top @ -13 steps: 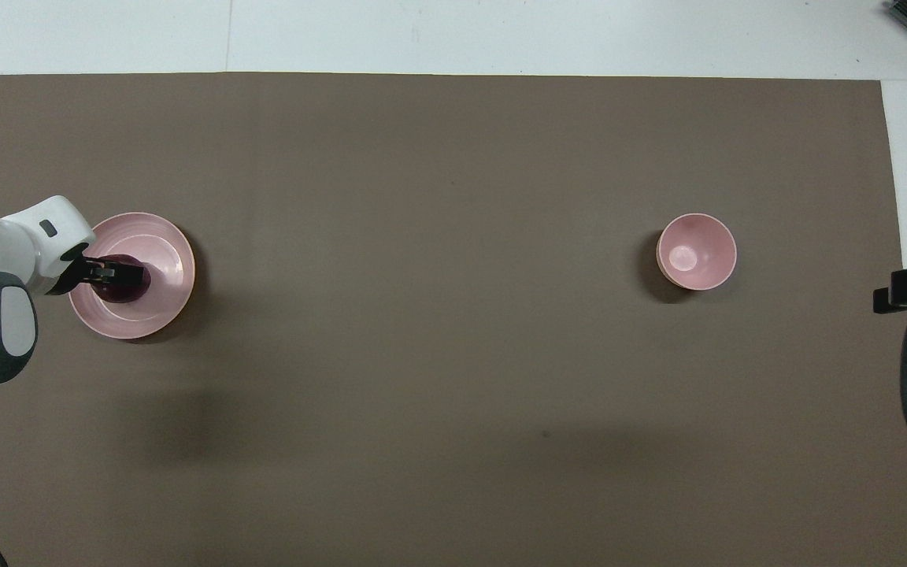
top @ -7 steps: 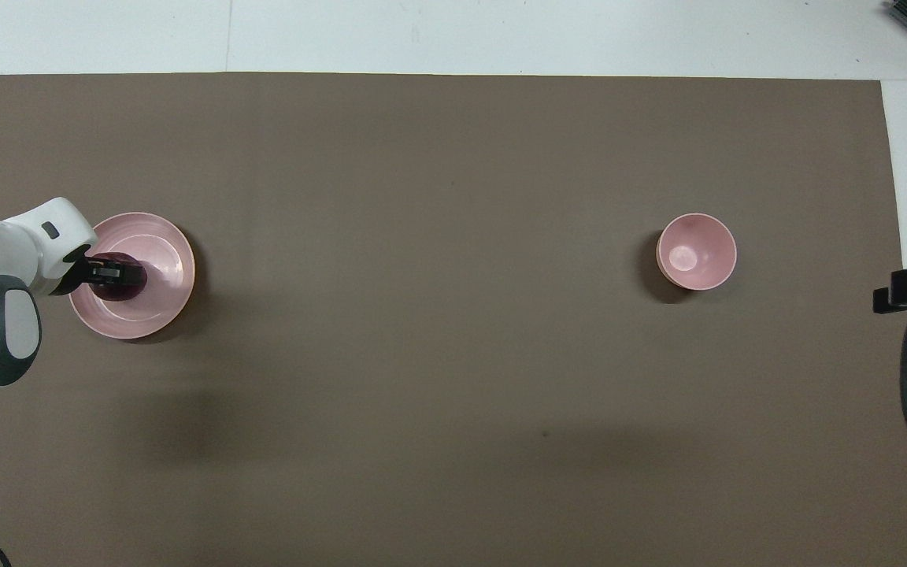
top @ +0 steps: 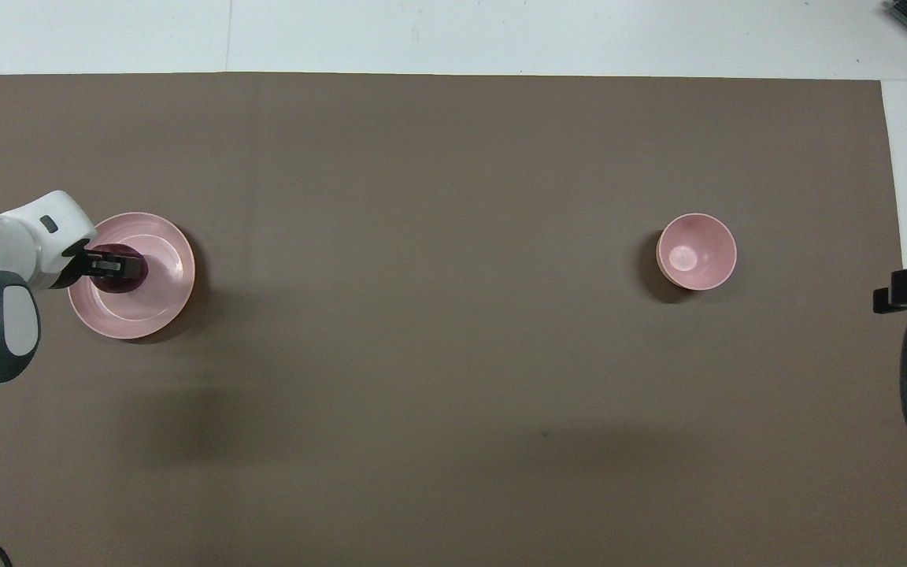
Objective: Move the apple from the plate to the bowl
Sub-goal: 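Close the left gripper on the red apple, then lift the apple with the left gripper while the right gripper approaches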
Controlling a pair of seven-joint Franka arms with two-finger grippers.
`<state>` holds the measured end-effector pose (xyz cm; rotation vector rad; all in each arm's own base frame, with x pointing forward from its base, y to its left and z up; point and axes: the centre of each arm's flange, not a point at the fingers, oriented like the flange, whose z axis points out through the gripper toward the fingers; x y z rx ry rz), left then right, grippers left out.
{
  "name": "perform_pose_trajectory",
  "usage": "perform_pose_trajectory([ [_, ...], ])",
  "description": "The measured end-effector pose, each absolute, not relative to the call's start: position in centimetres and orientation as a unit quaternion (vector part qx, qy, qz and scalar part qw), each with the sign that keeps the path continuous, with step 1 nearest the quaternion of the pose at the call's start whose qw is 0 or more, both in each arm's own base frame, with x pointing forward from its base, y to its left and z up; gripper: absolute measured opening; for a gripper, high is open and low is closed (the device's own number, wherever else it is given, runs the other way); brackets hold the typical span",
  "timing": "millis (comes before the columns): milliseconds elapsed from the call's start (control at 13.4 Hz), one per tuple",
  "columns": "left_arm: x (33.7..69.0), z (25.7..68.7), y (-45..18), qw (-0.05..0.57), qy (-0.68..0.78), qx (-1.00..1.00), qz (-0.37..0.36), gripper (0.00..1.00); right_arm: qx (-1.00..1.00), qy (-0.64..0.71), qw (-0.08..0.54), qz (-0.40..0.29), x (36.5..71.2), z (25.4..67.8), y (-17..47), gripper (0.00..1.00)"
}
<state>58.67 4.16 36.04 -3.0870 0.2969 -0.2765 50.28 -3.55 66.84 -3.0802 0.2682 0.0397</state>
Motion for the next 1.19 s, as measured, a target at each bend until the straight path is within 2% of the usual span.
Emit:
perform_pose_trajectory([
  [223, 59.5, 38.6, 2.3, -0.003, 0.095, -0.989, -0.111, 0.70, -0.996, 0.087, 0.025, 0.013, 50.3, 66.8, -3.5, 1.00],
  [818, 58.9, 47.6, -8.6, -0.213, 0.067, -0.969, -0.102, 0.70, -0.996, 0.087, 0.025, 0.013, 50.3, 66.8, -3.5, 1.00],
  [1190, 57.3, 50.5, -15.5, -0.333, 0.055, -0.936, -0.104, 0.70, -0.996, 0.087, 0.025, 0.013, 50.3, 66.8, -3.5, 1.00],
])
